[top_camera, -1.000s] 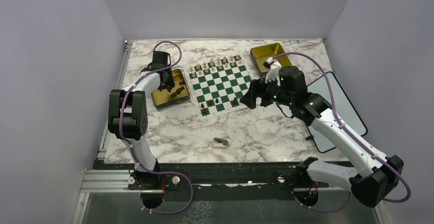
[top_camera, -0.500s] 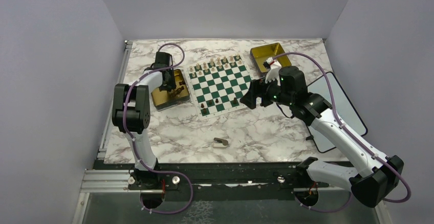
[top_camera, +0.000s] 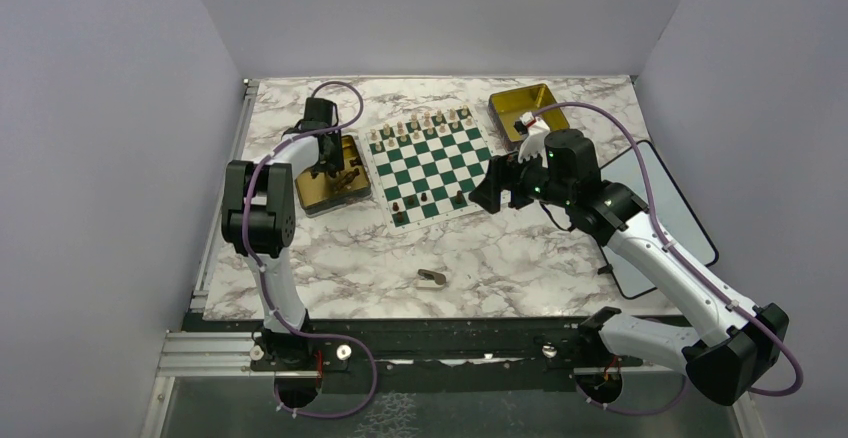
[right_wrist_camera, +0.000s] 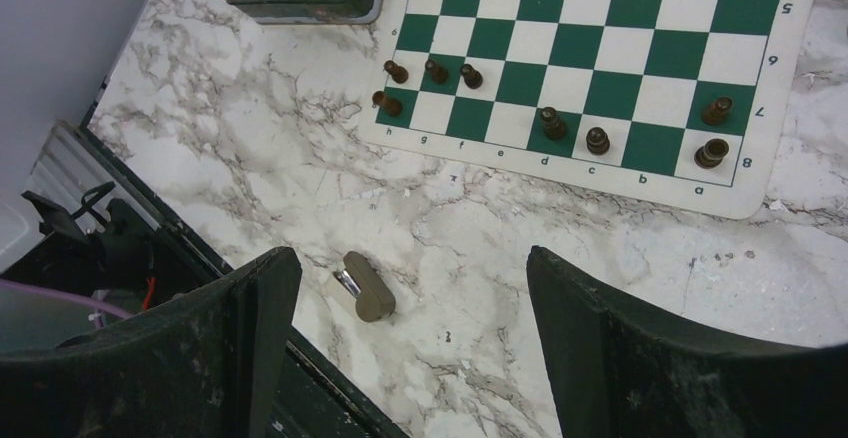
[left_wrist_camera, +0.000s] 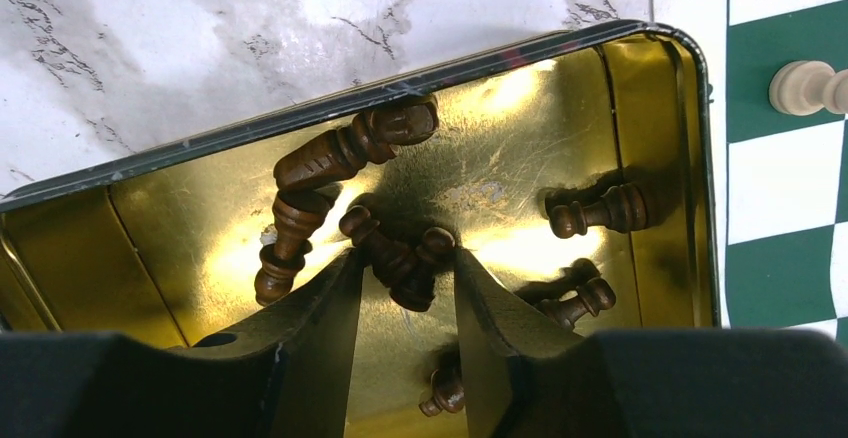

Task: Set up the chess pieces on the board
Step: Pick up the chess piece from the storage box.

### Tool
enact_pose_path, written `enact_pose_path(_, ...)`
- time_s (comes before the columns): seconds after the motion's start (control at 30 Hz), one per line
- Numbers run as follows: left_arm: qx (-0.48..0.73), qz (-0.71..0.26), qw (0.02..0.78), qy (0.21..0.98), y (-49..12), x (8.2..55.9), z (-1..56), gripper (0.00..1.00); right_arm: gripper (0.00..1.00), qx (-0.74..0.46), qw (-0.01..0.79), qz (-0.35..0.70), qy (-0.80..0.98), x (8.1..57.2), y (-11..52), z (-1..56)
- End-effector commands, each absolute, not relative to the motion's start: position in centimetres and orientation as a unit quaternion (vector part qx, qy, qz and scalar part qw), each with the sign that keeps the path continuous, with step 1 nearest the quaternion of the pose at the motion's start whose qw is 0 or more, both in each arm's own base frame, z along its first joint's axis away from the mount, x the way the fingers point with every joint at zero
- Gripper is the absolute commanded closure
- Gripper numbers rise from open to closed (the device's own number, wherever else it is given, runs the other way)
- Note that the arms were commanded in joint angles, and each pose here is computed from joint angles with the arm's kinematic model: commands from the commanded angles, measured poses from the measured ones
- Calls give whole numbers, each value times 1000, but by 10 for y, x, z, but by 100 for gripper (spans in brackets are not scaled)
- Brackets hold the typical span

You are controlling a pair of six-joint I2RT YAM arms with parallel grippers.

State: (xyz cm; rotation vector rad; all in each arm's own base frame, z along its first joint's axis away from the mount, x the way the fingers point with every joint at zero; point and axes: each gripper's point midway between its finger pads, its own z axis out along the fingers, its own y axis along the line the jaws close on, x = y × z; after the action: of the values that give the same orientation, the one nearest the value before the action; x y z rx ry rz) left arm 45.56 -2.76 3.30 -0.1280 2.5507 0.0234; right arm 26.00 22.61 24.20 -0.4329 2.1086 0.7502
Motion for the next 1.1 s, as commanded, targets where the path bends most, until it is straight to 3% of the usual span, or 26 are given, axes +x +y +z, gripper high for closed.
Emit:
enact_pose_path(0.0,-34,16,293,955,-27,464,34,61,11,-173,436,298,831,265,225,255)
enact_pose_path(0.3,-38,-4,282,959,-34,456,35,78,11,-171,436,300,831,264,225,252)
enact_pose_path(0.8,-48,-38,323,944,-44,445,86,78,11,-149,436,319,828,262,227,255)
enact_pose_path(1.07,-39,-70,363,928,-60,435,125,78,0,-91,440,309,838,272,221,252)
